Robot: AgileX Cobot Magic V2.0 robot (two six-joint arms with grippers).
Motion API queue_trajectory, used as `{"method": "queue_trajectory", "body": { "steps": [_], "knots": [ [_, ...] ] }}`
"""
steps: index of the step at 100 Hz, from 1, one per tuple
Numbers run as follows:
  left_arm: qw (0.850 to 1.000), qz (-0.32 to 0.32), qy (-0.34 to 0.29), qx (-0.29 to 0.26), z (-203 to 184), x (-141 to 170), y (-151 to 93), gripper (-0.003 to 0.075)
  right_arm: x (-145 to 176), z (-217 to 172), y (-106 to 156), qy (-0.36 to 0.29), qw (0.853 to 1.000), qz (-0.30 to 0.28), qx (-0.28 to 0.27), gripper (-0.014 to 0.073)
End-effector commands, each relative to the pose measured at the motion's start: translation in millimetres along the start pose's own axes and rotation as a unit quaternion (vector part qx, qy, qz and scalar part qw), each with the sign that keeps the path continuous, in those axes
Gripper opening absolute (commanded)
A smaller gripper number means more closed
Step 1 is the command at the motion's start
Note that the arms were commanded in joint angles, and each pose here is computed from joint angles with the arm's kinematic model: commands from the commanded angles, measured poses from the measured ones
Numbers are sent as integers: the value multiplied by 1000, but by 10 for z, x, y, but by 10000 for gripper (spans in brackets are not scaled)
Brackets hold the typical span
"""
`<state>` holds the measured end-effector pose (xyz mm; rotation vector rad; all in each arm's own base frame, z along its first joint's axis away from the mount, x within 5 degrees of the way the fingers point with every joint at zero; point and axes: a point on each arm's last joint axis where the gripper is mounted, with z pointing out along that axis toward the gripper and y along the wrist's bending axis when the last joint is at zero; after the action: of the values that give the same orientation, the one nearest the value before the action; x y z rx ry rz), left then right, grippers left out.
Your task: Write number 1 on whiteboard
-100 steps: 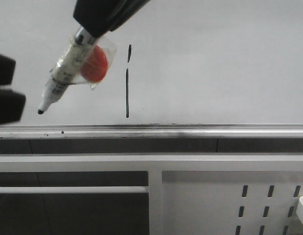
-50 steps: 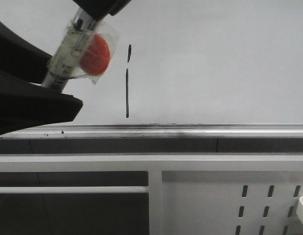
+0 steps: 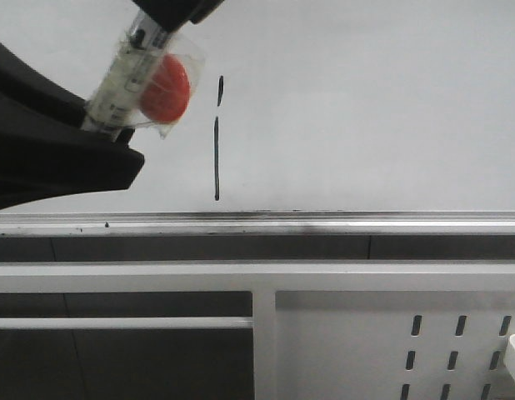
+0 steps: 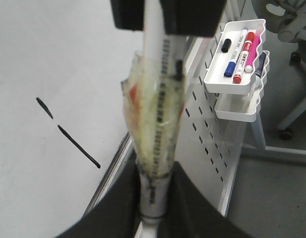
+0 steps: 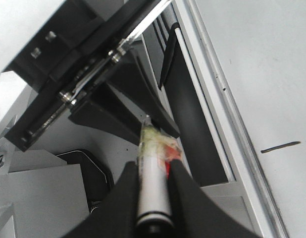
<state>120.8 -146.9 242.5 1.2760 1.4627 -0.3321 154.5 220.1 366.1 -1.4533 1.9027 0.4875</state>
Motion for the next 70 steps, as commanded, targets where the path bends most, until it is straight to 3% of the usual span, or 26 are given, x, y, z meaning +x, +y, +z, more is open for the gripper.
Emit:
{"method": "queue_trajectory", "body": {
  "steps": [1, 7, 22, 29, 42, 51, 56, 66, 70],
  "knots": [
    [999, -18, -50, -9, -14, -167, 63, -20, -135, -158, -19, -52, 998, -2, 18, -42],
    [997, -49, -52, -16, -15, -167, 80, -20, -134, -158, -20, -51, 999, -3, 18, 41],
    [992, -108, -55, -30, -17, -168, 110, -20, -153, -216, -53, -51, 998, -21, 38, 410],
    [988, -142, -56, -37, -18, -160, 124, -20, -144, -291, -57, -53, 997, -29, 51, 465],
    [975, -209, -63, -48, -25, -98, 113, -20, -95, -464, -41, -48, 996, -19, 68, 433],
    [957, -263, -104, -65, -53, -42, 104, -20, -43, -570, 1, -38, 997, -1, 62, 355],
    [942, -296, -131, -85, -84, 14, 120, -20, -13, -622, 24, -33, 998, 14, 58, 253],
    [919, -329, -166, -142, -168, 178, 156, -20, 46, -719, 56, -18, 998, 11, 58, -78],
    [908, -341, -173, -172, -213, 271, 169, -20, 59, -781, 51, -25, 997, 19, 71, -59]
  ]
}}
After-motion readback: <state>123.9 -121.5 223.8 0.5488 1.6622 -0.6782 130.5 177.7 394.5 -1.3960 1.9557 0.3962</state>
